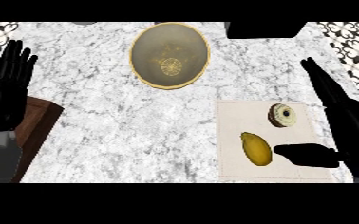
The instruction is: Pick the cupcake from the placemat and place it in the bowl
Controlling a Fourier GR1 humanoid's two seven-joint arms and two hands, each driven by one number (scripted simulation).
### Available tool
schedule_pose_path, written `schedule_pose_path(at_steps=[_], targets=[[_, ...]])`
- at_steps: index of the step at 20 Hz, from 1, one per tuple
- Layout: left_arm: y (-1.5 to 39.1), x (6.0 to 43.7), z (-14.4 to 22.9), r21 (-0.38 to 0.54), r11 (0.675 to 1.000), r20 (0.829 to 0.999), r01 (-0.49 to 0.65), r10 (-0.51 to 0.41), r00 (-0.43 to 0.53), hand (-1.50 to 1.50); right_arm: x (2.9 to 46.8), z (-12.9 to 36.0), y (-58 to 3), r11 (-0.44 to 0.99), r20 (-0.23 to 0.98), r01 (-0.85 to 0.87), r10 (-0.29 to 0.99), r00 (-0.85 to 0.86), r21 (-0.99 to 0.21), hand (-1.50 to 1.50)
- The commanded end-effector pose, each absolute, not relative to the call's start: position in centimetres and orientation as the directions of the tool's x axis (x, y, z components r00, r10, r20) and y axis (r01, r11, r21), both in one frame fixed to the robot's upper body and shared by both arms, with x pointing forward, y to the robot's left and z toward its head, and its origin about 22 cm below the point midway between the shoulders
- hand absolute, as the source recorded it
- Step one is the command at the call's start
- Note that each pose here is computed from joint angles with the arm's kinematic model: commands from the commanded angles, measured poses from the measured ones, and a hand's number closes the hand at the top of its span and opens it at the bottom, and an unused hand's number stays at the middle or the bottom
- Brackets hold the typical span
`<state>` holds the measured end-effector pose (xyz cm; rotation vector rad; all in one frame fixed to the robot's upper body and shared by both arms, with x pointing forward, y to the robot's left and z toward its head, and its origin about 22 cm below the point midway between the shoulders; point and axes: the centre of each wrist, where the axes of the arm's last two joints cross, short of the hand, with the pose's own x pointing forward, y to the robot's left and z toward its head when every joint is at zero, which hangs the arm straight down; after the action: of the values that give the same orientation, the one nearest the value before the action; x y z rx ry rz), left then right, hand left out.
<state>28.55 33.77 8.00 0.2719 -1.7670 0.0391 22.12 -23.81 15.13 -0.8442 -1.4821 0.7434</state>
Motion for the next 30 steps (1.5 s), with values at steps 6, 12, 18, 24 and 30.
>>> schedule_pose_path(at_steps=[6, 12, 18, 24, 30], targets=[[32.5, 28.8, 7.7, 0.095, 0.977, 0.971, -0.190, -0.134, -0.199, 0.00, 18.8, 20.4, -23.1, 0.299, 0.272, -0.276, 0.953, 0.132, -0.913, -1.50], [33.1, 29.7, 7.0, 0.106, 0.976, 0.969, -0.189, -0.144, -0.199, 0.00, 20.9, 21.4, -24.4, 0.321, 0.275, -0.305, 0.943, 0.185, -0.896, -1.50], [33.0, 29.0, 8.9, 0.122, 0.979, 0.966, -0.164, -0.155, -0.206, 0.00, 20.2, 18.5, -23.7, 0.342, 0.287, -0.323, 0.935, 0.208, -0.882, -1.50], [34.0, 29.7, 8.6, 0.109, 0.978, 0.966, -0.177, -0.146, -0.213, 0.00, 22.5, 15.6, -24.3, 0.351, 0.276, -0.369, 0.931, 0.241, -0.861, -1.50], [32.5, 28.7, 8.2, 0.119, 0.976, 0.964, -0.182, -0.157, -0.214, 0.00, 24.1, 13.2, -26.7, 0.367, 0.280, -0.352, 0.920, 0.274, -0.861, -1.50]])
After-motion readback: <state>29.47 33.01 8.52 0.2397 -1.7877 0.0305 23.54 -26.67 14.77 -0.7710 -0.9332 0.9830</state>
